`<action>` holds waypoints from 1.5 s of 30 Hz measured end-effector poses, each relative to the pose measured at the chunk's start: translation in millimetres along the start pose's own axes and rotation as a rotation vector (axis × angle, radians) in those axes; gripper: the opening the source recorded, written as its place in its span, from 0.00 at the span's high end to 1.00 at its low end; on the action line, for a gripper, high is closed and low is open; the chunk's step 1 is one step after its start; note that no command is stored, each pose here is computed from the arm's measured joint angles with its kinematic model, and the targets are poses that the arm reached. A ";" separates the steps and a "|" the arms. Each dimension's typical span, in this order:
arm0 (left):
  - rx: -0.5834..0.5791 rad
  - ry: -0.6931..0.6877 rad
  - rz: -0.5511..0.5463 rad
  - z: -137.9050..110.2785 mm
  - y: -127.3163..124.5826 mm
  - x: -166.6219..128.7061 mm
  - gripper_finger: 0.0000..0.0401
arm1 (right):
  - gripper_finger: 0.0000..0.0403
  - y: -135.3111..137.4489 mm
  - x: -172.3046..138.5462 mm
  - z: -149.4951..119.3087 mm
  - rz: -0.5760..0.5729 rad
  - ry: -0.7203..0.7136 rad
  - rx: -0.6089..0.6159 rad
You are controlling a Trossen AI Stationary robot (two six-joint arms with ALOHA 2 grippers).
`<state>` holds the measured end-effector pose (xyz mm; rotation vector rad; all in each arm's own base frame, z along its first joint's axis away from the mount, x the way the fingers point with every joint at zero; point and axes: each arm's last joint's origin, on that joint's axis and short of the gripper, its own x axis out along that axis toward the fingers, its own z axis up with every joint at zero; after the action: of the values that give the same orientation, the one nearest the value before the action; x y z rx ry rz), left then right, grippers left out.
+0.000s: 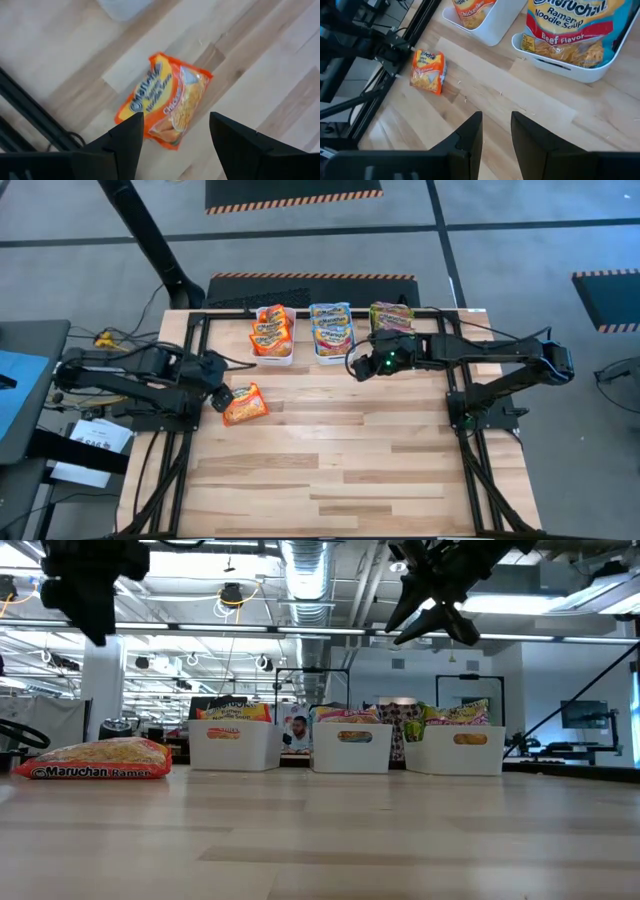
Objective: Sort Maruchan noodles
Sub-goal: Put the orange noodle pack into the left white bin
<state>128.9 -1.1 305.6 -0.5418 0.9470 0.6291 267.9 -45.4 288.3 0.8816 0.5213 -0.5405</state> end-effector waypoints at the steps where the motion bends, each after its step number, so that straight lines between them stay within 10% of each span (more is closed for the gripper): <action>1: -0.002 0.014 -0.003 -2.2 -0.1 4.8 0.47 | 0.69 0.0 0.0 0.0 0.000 0.001 -0.012; 45: -0.114 0.428 0.253 -12.5 -24.8 180.9 0.47 | 0.69 7.5 -1.7 -12.3 0.019 0.041 -0.155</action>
<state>217.8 18.6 146.9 -0.6794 1.4034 0.8157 269.0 -31.1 287.0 0.7505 0.5835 -0.4592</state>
